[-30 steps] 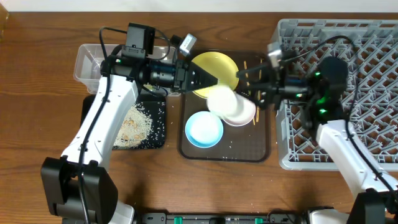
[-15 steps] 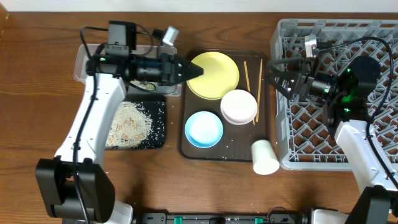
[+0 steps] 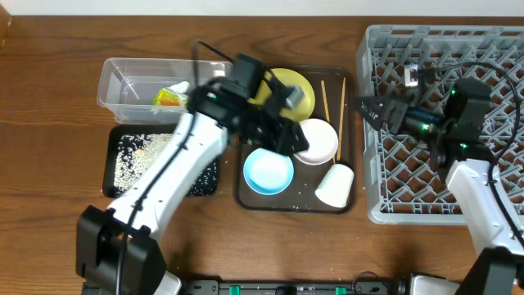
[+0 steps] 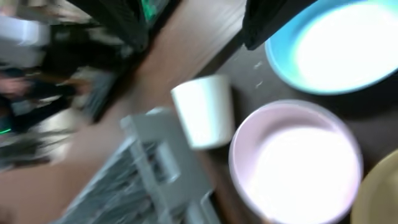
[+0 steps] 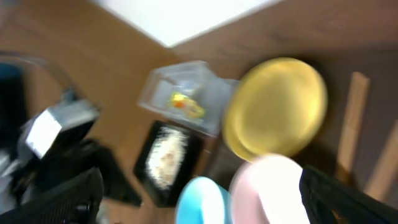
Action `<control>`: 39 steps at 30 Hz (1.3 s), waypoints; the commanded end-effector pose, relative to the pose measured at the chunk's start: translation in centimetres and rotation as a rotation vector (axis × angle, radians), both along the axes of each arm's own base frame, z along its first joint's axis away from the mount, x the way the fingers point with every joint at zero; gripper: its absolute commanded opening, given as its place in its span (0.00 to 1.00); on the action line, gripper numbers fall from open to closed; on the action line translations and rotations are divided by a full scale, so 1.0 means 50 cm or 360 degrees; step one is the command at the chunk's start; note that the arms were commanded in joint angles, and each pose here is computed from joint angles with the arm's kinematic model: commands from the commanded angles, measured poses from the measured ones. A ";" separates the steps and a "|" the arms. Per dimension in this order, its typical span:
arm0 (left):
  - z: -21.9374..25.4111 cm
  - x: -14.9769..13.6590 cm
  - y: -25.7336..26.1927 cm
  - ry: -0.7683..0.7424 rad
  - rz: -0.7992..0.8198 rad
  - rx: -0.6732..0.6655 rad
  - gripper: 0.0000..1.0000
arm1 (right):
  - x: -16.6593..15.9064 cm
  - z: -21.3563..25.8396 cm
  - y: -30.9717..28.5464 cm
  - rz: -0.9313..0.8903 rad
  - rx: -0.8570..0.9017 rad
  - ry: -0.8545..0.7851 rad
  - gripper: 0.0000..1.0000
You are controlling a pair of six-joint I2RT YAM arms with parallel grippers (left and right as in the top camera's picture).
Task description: Sort waste into correct bins and load items into the dishwasher rack
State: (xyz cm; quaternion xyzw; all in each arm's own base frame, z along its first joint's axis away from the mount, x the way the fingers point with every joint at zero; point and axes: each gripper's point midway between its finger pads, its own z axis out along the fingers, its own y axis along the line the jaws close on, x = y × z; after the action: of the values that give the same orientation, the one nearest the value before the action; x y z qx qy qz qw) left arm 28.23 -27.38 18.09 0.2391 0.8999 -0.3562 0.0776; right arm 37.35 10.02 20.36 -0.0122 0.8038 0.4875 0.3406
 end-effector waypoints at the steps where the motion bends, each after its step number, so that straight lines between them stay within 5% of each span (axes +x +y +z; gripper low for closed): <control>1: -0.055 0.005 0.031 -0.0199 -0.0019 0.0394 0.53 | 0.018 0.039 -0.054 -0.0223 -0.0293 -0.0204 0.99; 12: -0.125 -0.029 0.001 -0.0123 0.0289 0.0588 0.56 | -0.051 0.132 -0.201 -0.0783 -0.0651 -0.0233 0.99; 24: -0.140 -0.073 -0.050 0.0241 0.0499 0.0390 0.63 | -0.084 0.101 -0.214 -0.0781 -0.0691 -0.0103 0.99; 35: -0.165 -0.166 -0.103 -0.0493 -0.0572 0.0565 0.66 | -0.097 0.081 -0.210 -0.0737 -0.0727 -0.0049 0.99; 39: -0.177 -0.189 -0.097 -0.0808 -0.0882 0.0800 0.66 | -0.099 0.079 -0.209 -0.0734 -0.0725 -0.0037 0.99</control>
State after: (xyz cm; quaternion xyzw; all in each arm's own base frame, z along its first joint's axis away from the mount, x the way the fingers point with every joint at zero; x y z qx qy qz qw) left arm 18.23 -33.09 10.14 0.4584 0.8693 -0.1544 0.1012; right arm 32.34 -0.06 23.81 0.0930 0.8711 0.2140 0.4322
